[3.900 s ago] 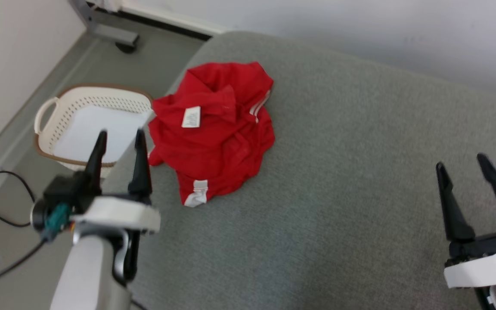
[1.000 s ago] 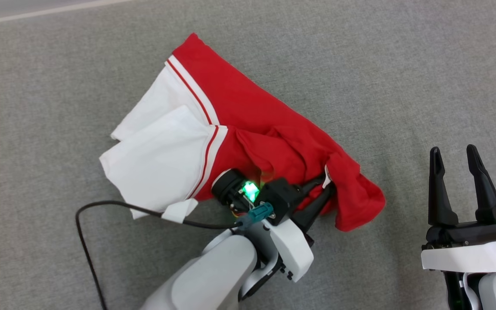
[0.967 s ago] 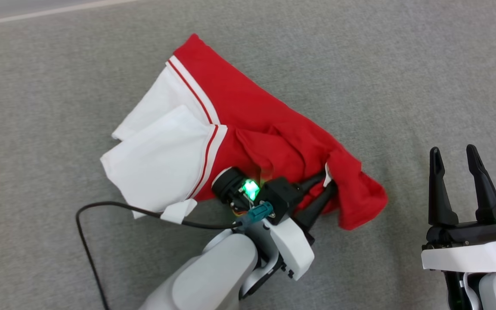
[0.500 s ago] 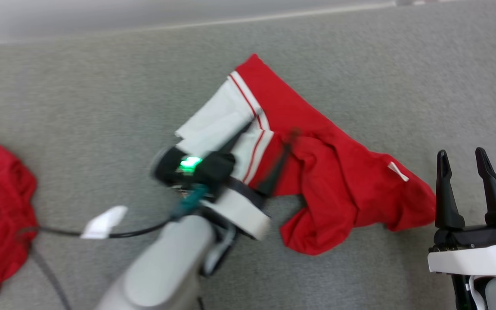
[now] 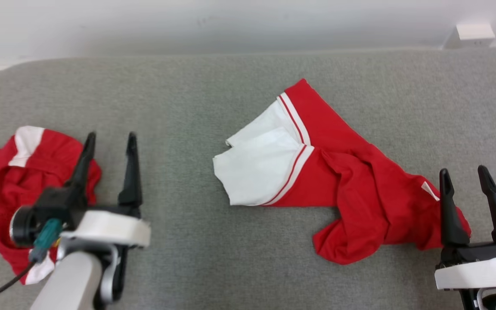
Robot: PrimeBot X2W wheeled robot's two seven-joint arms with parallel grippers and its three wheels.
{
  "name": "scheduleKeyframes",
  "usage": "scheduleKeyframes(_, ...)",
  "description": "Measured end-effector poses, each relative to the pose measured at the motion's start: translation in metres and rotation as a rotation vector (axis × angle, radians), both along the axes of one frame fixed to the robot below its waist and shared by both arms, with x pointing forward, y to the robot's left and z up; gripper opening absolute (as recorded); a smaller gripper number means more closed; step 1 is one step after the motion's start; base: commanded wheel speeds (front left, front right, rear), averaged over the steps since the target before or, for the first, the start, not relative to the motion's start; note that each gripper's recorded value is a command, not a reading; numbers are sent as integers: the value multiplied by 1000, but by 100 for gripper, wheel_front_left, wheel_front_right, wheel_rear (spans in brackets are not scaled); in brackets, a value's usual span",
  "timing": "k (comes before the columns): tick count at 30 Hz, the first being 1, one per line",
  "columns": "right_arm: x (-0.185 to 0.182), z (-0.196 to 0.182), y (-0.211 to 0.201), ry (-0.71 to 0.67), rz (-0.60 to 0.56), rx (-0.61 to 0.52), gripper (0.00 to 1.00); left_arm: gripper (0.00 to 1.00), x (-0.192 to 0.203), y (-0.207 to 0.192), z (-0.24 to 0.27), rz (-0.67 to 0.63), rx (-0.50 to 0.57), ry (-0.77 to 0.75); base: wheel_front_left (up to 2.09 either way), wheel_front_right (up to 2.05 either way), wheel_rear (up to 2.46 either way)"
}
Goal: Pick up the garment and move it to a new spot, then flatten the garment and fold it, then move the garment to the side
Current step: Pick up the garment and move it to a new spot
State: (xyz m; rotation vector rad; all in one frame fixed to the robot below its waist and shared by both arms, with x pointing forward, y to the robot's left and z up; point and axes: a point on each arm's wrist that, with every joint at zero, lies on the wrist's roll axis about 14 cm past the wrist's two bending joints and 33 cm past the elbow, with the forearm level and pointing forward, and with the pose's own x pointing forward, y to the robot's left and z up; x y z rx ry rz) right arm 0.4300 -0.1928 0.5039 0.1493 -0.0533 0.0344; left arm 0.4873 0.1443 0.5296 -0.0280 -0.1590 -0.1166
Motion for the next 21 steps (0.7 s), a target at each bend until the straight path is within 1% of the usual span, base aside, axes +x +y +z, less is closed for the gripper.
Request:
scheduleKeyframes(2, -3, 1, 2, 6, 8, -1, 100, 100, -10, 14, -2, 32, 7, 11, 0, 0, 0)
scheduleKeyframes(5, -8, 3, 5, 15, 18, -1, 100, 100, -24, 24, -5, 53, 6, 25, 0, 0, 0)
scheduleKeyframes(11, -26, 3, 9, 38, 31, 0, 100, 100, -49, 22, -11, 33, 5, 53, 0, 0, 0)
scheduleKeyframes(21, -51, 6, 10, 57, 31, 9, 100, 100, -71, 22, -8, 23, 1, 58, 0, 0, 0)
